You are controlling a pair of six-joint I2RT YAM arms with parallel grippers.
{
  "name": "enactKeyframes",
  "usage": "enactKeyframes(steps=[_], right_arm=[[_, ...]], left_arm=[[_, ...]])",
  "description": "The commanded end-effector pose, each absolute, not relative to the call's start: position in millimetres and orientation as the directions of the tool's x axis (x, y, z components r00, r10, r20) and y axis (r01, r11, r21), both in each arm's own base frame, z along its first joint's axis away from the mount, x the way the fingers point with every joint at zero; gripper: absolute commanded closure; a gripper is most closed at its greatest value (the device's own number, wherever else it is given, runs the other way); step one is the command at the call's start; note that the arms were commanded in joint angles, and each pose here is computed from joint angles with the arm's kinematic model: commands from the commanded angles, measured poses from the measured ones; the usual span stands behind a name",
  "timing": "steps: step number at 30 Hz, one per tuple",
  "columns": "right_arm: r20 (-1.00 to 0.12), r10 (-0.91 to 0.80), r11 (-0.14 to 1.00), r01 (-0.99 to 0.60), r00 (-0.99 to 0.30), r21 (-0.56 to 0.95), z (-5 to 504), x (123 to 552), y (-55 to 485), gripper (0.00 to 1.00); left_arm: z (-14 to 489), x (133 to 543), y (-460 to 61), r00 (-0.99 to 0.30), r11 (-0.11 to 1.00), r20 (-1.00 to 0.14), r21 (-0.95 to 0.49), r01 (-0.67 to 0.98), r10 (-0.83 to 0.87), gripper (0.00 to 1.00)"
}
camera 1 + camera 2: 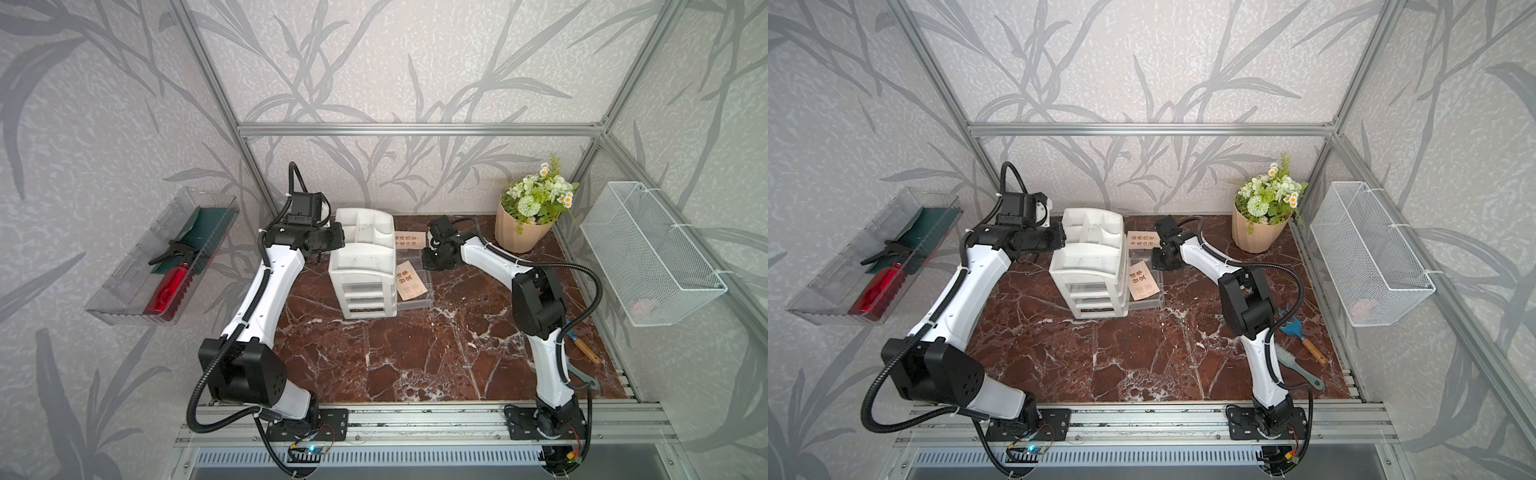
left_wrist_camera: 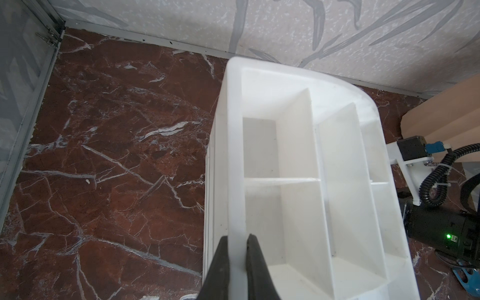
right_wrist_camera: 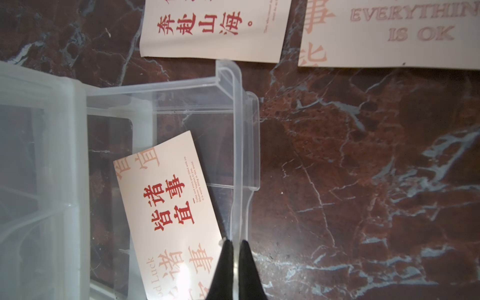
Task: Take the postcards out of the drawer
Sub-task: Open the drawer in the storage box.
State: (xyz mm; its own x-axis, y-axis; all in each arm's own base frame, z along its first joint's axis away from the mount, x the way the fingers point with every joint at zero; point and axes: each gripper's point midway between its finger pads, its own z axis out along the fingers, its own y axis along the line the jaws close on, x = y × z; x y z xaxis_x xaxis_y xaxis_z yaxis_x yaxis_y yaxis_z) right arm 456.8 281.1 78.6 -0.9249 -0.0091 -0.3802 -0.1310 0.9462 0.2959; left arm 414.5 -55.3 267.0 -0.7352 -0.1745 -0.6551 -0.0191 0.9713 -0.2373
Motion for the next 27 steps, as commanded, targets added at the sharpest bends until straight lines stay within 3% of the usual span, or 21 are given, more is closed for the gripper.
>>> enactKeyframes(steps=[1, 10, 19, 27], right_arm=[[-0.416, -0.011, 0.937, -0.155, -0.91, 0.314, 100.2, 460.6, 278.2, 0.93], [-0.456, -0.015, 0.921, -0.19, -0.89, 0.34, 120.5, 459.8, 282.3, 0.8], [-0.483, -0.048, 0.9, -0.248, -0.875, 0.359, 139.2, 446.9, 297.8, 0.78], [-0.447, -0.107, 0.885, -0.29, -0.888, 0.365, 119.9, 437.9, 328.6, 0.74]], left_arm=[[263.1, 405.7, -56.2, -0.754, 0.975, -0.639, -0.222, -0.009, -0.153, 0.89], [262.3, 405.8, -55.7, -0.756, 0.976, -0.637, -0.219, -0.01, -0.151, 0.89], [260.4, 408.6, -58.3, -0.759, 0.974, -0.633, -0.228, -0.005, -0.152, 0.89], [259.9, 407.9, -58.2, -0.76, 0.974, -0.632, -0.229, -0.004, -0.151, 0.89]])
